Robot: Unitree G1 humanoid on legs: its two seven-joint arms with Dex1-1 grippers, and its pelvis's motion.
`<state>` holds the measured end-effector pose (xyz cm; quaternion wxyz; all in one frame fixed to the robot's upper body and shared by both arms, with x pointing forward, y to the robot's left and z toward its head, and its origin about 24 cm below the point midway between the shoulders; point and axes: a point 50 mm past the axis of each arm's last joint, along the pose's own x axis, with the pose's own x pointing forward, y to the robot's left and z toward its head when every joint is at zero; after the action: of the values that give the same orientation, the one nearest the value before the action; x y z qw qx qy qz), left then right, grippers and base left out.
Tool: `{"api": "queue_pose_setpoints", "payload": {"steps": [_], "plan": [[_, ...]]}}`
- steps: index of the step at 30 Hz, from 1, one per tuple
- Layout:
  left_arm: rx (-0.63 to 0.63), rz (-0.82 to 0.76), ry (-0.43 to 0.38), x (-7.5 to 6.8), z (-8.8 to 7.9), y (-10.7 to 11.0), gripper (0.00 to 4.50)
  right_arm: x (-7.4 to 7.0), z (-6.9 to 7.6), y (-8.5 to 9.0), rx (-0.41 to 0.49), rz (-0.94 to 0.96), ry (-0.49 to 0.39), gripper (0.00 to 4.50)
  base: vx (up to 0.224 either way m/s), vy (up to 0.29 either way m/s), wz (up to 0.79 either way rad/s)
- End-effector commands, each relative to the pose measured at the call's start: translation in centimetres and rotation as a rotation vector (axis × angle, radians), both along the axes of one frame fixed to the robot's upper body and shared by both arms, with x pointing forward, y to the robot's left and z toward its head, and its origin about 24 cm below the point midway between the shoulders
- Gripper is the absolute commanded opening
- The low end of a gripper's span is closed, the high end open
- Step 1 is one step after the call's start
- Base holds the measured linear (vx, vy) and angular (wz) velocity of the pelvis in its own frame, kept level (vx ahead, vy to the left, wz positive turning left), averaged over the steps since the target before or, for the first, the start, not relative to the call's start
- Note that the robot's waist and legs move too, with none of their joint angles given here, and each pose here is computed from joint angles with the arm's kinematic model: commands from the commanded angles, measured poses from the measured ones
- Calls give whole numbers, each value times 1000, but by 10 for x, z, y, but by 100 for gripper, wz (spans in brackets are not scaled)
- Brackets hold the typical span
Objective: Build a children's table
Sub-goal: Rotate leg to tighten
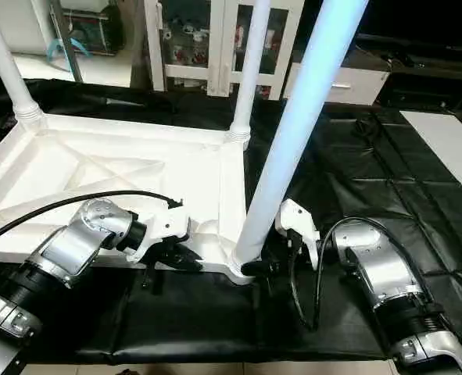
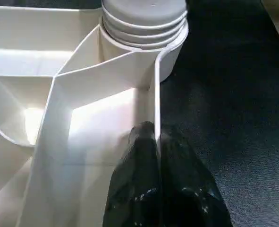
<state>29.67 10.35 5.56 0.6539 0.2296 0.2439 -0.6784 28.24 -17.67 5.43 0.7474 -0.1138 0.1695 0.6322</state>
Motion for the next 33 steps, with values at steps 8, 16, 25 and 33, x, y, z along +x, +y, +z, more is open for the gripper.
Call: {"api": "queue_pose_setpoints", "payload": {"steps": [8,16,25,33], "plan": [[-63,216,-29,16,-6,-36,0,19,-32,9,-16,-398,85,214,-22,3,-2],[-117,608,-159,48,7,-65,0,32,-53,42,-89,-687,55,209,0,0,0],[-192,770,-316,66,25,-87,0,54,-42,96,9,-931,-105,207,0,0,0],[-179,774,-345,70,22,-78,0,56,-24,98,259,-831,-45,207,0,0,0]]}}
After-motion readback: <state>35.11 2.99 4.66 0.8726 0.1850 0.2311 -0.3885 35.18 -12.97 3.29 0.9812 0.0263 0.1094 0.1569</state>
